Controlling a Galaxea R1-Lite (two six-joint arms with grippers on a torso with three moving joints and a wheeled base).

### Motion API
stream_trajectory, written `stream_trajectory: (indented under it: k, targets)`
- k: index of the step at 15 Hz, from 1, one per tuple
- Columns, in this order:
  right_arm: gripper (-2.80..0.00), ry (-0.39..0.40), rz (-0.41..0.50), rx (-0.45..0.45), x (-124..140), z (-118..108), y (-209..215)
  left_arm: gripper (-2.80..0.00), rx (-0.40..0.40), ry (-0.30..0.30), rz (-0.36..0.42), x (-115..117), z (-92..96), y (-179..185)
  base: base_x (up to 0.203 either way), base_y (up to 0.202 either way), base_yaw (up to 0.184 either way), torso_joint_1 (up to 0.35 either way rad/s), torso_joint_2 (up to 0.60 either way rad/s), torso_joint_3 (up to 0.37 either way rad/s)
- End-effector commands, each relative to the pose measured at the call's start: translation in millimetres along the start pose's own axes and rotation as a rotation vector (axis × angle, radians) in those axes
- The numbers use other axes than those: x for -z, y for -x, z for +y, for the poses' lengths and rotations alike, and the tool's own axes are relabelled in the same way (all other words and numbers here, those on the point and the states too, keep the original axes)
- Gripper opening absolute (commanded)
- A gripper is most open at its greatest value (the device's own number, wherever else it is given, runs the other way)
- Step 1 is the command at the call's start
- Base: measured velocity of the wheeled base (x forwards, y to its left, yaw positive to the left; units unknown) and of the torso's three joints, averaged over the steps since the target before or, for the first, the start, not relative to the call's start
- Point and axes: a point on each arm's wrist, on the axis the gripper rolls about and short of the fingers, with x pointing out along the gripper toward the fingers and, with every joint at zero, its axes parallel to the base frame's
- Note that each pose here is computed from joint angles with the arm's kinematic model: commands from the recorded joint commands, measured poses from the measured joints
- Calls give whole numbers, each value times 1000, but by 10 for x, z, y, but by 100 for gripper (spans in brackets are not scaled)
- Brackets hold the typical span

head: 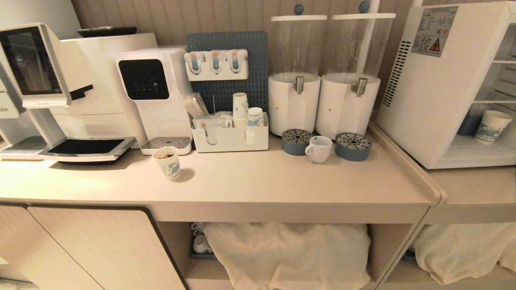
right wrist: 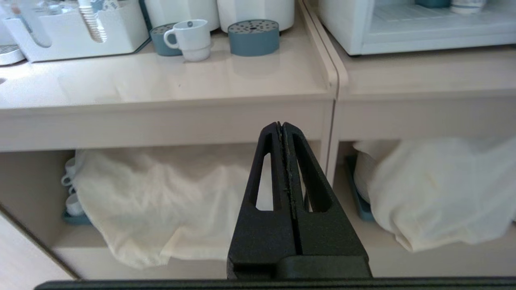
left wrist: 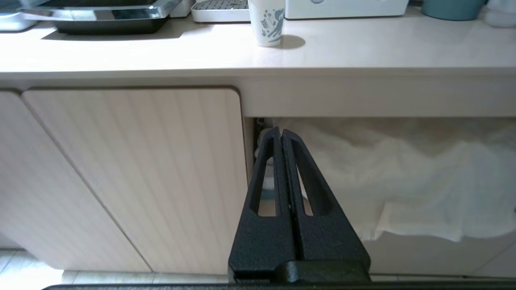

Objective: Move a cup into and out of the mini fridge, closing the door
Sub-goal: Put the ceramic cup in the freezer

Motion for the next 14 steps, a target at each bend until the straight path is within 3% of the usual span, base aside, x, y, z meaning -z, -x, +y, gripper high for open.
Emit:
stream_trajectory:
  k: [1,7,9,11,14]
  targets:
    - [-280,0,15,1,43,0,-10,-280,0,0,0,0,0,0,189,0,1,1,2,2]
    - [-280,0,14,1,42,0,-10,-280,0,0,0,0,0,0,182,0,2,2,4,2]
    - [-280,-14,-10,8,-1,-2,-3,-280,0,0,0,0,0,0,0,0,0,0,0,0]
    - [-280,-26,-127,33,-351,-3,113,-280,0,0,0,0,0,0,0,0,0,0,0,0]
    - [-280,-7,-320,15,-1218,13,648,-280,0,0,1,-1,0,-1,0,0,0,0,0,0]
